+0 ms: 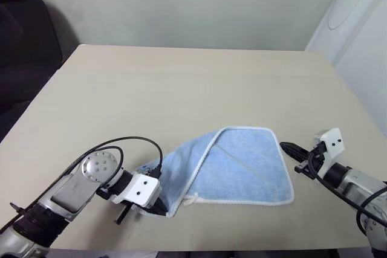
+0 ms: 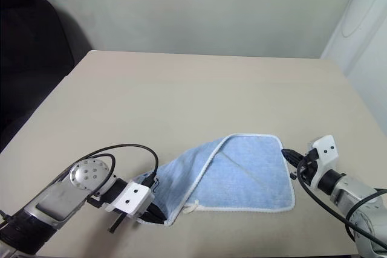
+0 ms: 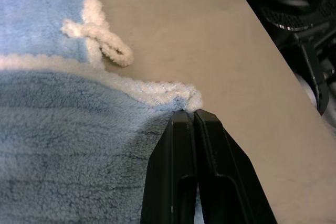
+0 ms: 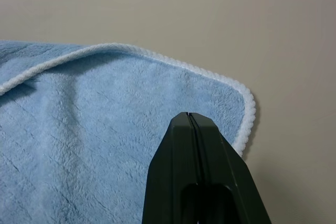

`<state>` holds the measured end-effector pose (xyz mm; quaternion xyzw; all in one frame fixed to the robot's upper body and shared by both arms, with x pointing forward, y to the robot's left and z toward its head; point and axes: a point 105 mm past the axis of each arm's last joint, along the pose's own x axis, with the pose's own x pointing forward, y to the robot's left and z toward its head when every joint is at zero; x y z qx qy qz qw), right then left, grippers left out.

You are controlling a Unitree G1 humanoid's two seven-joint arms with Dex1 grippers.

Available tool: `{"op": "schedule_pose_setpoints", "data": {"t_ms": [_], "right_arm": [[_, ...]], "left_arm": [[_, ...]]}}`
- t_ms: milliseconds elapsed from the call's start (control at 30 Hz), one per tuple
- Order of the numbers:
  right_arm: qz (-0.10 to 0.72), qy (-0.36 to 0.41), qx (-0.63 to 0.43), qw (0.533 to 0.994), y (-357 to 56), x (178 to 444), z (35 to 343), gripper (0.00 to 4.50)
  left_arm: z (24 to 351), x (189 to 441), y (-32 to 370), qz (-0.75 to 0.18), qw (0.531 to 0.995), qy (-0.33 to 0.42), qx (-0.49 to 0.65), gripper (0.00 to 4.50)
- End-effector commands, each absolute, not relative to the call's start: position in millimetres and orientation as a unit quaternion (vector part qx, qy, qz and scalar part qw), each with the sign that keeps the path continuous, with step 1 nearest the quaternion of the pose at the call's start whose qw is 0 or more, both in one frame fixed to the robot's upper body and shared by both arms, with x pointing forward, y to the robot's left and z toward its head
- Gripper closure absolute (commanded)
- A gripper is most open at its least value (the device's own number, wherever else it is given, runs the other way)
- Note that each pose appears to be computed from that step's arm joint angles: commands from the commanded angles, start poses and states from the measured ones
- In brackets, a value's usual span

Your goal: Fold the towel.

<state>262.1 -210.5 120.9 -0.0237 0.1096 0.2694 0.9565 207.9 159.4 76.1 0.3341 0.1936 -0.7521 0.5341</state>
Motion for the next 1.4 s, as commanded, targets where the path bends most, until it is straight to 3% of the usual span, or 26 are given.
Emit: {"op": "schedule_pose_setpoints", "data": {"t_ms": [33, 333, 533, 667, 1000, 1400], "right_arm": [[0.263, 0.087, -0.039, 0.960, -214, 260, 137, 4.50], [0.265, 0.091, -0.040, 0.959, -211, 263, 134, 4.50], [0.259, 0.106, -0.063, 0.958, -208, 294, 123, 4.50], [0.252, 0.121, -0.062, 0.958, -209, 323, 118, 3.62], [0.229, 0.151, -0.092, 0.957, -222, 359, 105, 0.02], [0.250, 0.176, -0.071, 0.949, -218, 361, 89, 0.02]], "left_arm": [[99, 218, 146, -0.742, 0.588, 0.164, 0.278, 4.48], [158, 246, 158, -0.685, 0.703, 0.123, 0.144, 4.48], [179, 268, 171, -0.617, 0.775, 0.093, 0.103, 4.48], [182, 286, 186, -0.554, 0.824, 0.072, 0.089, 4.50], [183, 307, 203, -0.457, 0.888, 0.033, 0.034, 4.50], [187, 311, 201, -0.442, 0.897, 0.015, 0.022, 4.50]]}}
